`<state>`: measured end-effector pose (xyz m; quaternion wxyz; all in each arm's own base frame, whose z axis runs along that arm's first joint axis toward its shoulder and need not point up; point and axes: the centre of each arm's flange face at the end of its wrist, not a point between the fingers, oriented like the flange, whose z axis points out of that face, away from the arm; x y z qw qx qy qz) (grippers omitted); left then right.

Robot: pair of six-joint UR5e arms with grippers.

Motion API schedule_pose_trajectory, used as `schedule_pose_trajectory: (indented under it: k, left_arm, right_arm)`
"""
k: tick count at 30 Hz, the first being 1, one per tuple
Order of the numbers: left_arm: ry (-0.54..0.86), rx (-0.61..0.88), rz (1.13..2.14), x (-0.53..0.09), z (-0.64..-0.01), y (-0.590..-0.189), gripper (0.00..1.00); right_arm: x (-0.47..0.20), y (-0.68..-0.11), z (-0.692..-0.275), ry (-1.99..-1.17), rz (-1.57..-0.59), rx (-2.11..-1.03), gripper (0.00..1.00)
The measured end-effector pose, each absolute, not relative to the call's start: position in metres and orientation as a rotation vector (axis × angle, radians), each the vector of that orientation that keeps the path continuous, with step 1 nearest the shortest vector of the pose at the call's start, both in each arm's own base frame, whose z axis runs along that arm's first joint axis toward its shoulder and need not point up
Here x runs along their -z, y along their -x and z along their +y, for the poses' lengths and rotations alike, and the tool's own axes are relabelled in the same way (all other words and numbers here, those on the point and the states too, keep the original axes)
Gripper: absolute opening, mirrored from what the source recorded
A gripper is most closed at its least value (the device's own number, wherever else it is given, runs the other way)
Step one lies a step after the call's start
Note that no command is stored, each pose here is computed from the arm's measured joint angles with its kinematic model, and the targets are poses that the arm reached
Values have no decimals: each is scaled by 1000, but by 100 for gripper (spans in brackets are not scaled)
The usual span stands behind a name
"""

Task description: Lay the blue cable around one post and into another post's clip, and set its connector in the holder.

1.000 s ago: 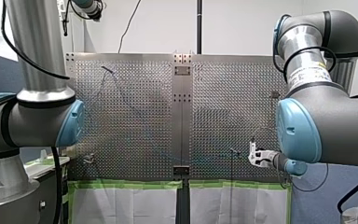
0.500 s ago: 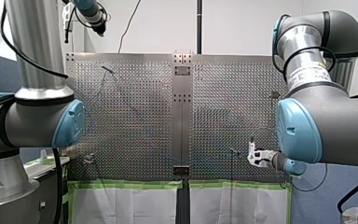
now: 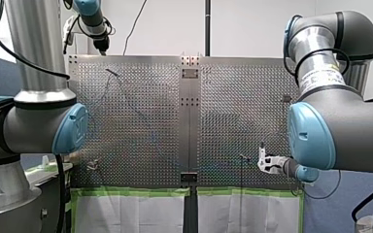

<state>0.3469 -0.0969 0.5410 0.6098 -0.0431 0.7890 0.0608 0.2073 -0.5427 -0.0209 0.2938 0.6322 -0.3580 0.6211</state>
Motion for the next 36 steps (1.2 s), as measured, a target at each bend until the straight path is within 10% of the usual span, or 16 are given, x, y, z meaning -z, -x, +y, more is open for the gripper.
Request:
schedule_pose_trajectory:
  k: [36]
  left_arm:
    - [218, -249, 1922, -535, -85, -330, 100]
  right_arm:
    - [20, -212, -543, -1688, -945, -1660, 0]
